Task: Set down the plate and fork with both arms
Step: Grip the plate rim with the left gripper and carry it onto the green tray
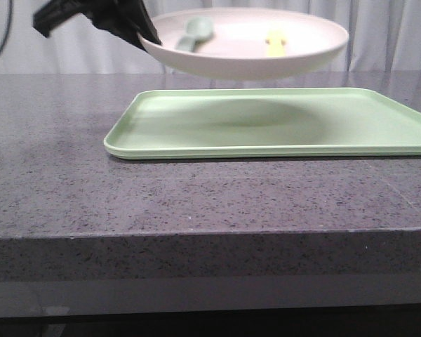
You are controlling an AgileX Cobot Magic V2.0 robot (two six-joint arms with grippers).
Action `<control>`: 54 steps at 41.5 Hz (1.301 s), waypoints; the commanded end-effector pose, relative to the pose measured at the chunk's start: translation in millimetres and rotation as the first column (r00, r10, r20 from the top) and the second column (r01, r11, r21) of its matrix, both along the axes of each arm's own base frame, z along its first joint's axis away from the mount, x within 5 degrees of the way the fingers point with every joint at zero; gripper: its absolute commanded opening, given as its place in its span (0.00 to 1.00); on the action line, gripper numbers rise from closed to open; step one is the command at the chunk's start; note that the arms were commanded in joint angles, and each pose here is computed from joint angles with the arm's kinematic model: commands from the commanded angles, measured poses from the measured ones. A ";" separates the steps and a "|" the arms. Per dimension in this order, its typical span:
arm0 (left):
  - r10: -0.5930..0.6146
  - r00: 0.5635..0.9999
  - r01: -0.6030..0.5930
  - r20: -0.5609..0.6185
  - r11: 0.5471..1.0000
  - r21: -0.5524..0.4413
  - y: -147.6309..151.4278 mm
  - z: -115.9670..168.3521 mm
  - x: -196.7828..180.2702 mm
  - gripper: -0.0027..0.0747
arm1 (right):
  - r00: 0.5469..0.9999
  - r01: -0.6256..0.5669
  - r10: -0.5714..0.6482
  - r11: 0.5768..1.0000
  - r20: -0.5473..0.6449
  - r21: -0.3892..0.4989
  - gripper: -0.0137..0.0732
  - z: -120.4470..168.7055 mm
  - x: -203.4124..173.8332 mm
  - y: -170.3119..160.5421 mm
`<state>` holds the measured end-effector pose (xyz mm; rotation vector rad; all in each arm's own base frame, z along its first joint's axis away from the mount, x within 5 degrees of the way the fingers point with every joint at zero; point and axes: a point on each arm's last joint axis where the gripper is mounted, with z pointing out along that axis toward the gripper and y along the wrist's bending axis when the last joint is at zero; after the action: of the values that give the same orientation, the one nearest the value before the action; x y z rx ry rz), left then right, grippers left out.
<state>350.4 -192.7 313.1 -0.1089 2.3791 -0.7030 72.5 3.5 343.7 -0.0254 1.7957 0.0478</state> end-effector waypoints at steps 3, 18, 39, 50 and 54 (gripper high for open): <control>0.033 0.994 -0.027 0.102 0.998 -0.059 -23.4 24.9 0.5 0.01 | 0.995 0.007 -0.006 1.000 0.098 -0.011 0.79 16.5 1.7 -0.7; 0.135 0.990 -0.131 0.045 0.988 -0.082 -45.7 0.7 12.6 0.01 | 0.997 0.007 -0.006 1.000 0.083 -0.012 0.79 15.1 1.6 -0.7; 0.127 0.992 -0.126 0.004 0.990 -0.063 -54.9 -18.7 16.2 0.01 | 0.997 0.007 -0.006 1.000 0.077 -0.012 0.79 14.6 1.5 -0.7; 0.127 0.992 -0.126 0.006 0.990 -0.065 -55.0 -18.5 16.3 0.08 | 0.997 0.007 -0.006 1.000 0.079 -0.012 0.79 14.7 1.5 -0.7; 0.127 0.992 -0.126 0.006 0.990 -0.065 -55.0 -18.5 16.3 0.19 | 0.997 0.007 -0.006 1.000 0.079 -0.012 0.79 14.7 1.5 -0.7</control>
<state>369.8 -243.3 253.5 -0.3008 2.4639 -0.5926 72.2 3.4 342.4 -0.0256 1.8096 0.0475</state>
